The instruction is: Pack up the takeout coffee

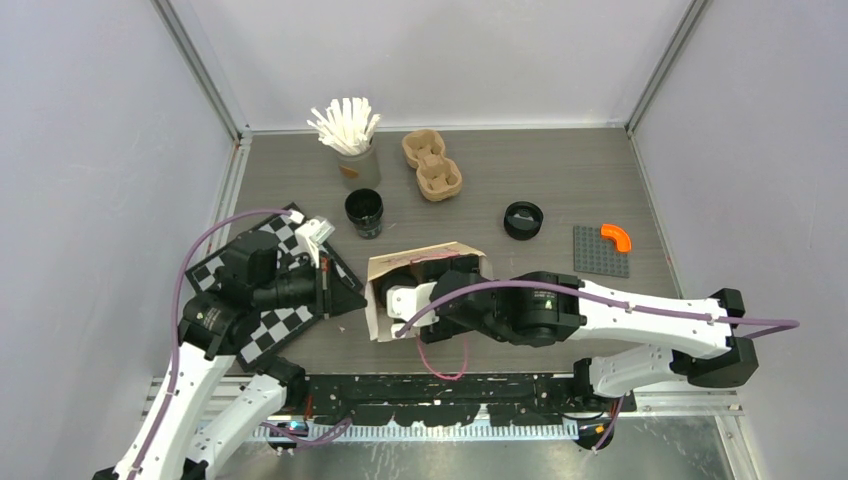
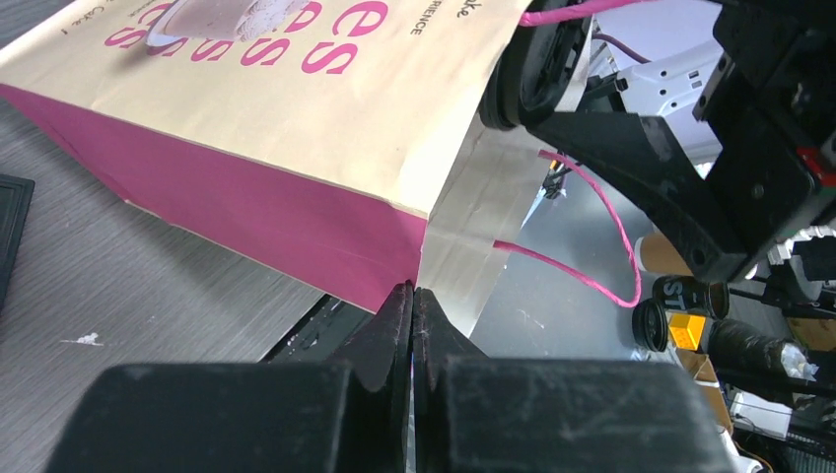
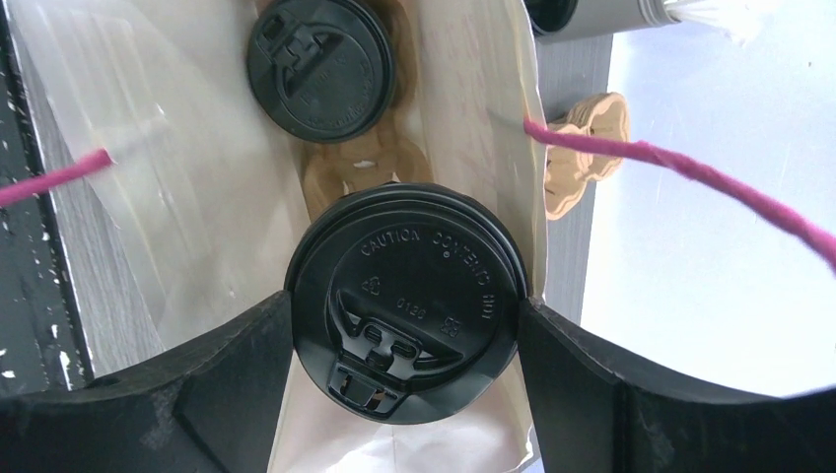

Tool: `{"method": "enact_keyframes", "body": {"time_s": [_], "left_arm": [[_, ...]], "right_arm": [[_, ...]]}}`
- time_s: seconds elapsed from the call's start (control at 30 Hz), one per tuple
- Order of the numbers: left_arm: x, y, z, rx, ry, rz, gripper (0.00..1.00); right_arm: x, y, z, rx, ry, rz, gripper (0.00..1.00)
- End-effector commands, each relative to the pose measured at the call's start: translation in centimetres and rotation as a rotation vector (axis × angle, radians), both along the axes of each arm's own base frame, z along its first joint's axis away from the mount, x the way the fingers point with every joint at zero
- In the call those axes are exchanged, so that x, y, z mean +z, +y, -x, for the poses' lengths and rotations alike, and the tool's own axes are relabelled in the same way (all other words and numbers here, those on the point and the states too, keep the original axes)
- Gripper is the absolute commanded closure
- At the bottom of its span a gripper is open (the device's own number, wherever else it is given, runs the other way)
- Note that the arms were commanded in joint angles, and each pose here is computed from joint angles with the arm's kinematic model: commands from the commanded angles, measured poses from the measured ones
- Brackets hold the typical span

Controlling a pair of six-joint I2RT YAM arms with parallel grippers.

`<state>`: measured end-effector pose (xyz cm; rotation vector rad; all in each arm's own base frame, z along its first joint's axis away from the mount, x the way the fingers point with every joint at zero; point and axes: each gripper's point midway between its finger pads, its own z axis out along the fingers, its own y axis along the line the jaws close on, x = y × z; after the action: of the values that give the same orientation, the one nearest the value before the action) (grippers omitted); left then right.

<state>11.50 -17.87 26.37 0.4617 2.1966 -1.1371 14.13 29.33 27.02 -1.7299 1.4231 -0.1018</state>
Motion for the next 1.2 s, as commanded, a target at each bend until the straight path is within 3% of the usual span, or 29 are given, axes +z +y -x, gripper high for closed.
{"method": "enact_keyframes", "body": {"time_s": [0.0,0.43,0.6,0.83,1.17], "left_arm": [[0.9,-0.3,-0.1,-0.029,-0.066,0.028,1.00],[0.8,-0.4,-0.8,0.029,-0.036,0.048,1.00],[0.5,0.2,-0.9,0.114,0.028,0.039,0.87],[-1.6,0.5,0.2,0.172,0.118,0.072,0.60],[-1.6,0.5,-0.5,0.212,0.090,0.113,0.51]], "right_arm": [[1.4,-0.8,-0.4,0.068,-0.033,0.013,0.22],[-2.8,1.0,-1.5,0.160,-0.084,0.066,0.23],[-3.2,1.9,-1.4,0.160,-0.067,0.039,0.23],[-3.3,1.9,-1.3,0.140,-0.055,0.020,0.23],[-3.6,1.4,-1.3,0.136,-0.052,0.026,0.23]]}}
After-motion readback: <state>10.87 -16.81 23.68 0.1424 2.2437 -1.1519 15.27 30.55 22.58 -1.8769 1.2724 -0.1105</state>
